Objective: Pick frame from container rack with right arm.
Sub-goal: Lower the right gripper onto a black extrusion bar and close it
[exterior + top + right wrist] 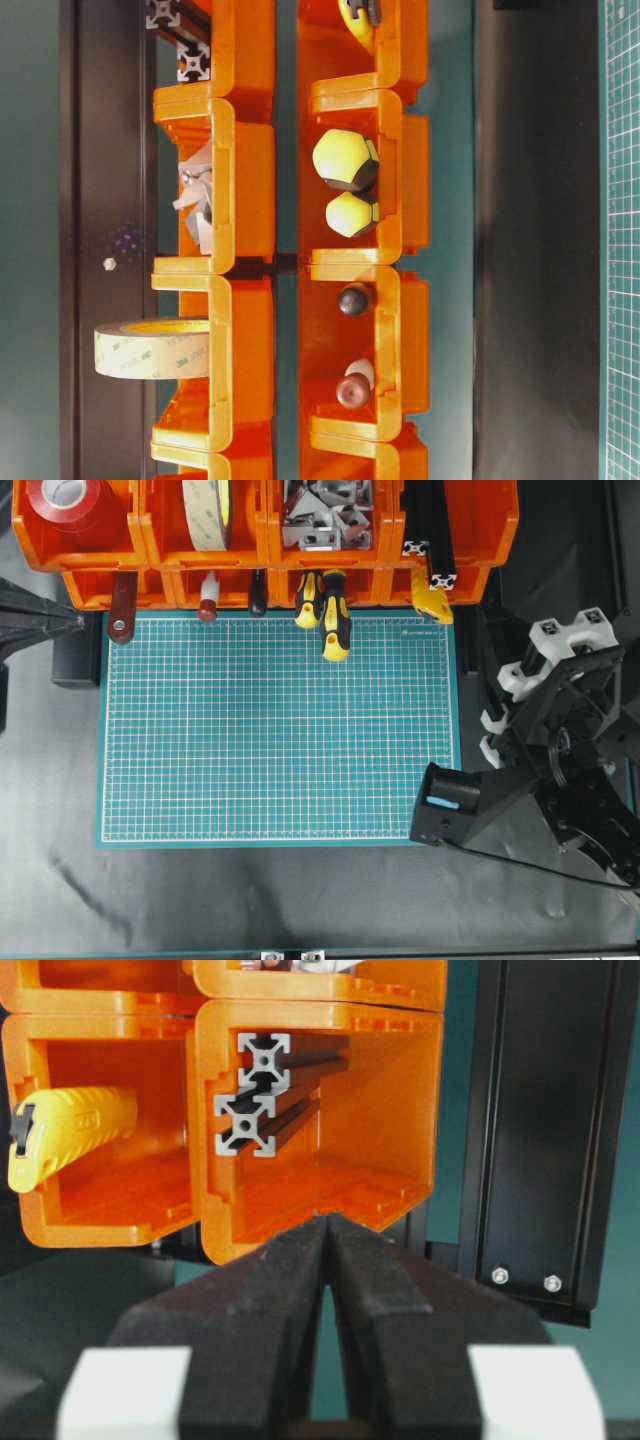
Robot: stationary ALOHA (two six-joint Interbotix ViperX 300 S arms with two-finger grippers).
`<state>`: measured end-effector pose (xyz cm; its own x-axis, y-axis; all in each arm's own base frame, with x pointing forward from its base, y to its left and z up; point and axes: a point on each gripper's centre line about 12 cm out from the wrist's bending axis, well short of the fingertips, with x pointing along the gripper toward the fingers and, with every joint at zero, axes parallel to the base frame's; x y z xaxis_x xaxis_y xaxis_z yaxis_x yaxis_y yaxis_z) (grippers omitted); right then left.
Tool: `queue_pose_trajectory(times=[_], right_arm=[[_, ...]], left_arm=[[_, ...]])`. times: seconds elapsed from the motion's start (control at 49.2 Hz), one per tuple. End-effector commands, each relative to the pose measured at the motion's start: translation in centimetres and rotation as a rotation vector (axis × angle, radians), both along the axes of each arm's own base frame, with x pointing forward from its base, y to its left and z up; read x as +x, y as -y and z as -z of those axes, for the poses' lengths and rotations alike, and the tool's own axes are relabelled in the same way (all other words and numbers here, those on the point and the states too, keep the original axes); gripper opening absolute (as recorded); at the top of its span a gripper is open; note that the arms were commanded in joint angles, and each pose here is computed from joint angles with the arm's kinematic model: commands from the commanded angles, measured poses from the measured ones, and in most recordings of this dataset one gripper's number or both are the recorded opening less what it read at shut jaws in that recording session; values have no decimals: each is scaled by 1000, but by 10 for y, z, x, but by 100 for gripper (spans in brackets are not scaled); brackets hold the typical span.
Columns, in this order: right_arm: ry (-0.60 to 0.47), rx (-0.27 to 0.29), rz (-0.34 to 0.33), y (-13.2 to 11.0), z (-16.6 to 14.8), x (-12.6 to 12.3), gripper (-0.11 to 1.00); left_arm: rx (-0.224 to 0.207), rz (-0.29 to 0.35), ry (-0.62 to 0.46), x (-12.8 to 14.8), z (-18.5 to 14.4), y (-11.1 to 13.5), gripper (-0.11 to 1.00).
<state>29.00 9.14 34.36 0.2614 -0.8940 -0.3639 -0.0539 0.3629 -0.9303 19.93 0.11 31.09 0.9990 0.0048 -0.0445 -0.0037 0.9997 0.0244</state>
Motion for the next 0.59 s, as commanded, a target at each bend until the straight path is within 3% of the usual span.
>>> queue_pose_trajectory(times=[0.0, 0.285, 0.346, 0.57], right_arm=[[12, -7, 8, 0, -4, -1, 11], [12, -47, 49, 9, 13, 3, 81], [24, -72, 60, 13, 19, 5, 86], [-3, -99, 60, 26, 40, 18, 84]], left_arm=[[0, 2, 29, 2, -12, 0, 0], [-1, 2, 31, 2, -12, 0, 0], [-1, 2, 34, 2, -13, 0, 0], [-3, 2, 38, 1, -13, 0, 0]])
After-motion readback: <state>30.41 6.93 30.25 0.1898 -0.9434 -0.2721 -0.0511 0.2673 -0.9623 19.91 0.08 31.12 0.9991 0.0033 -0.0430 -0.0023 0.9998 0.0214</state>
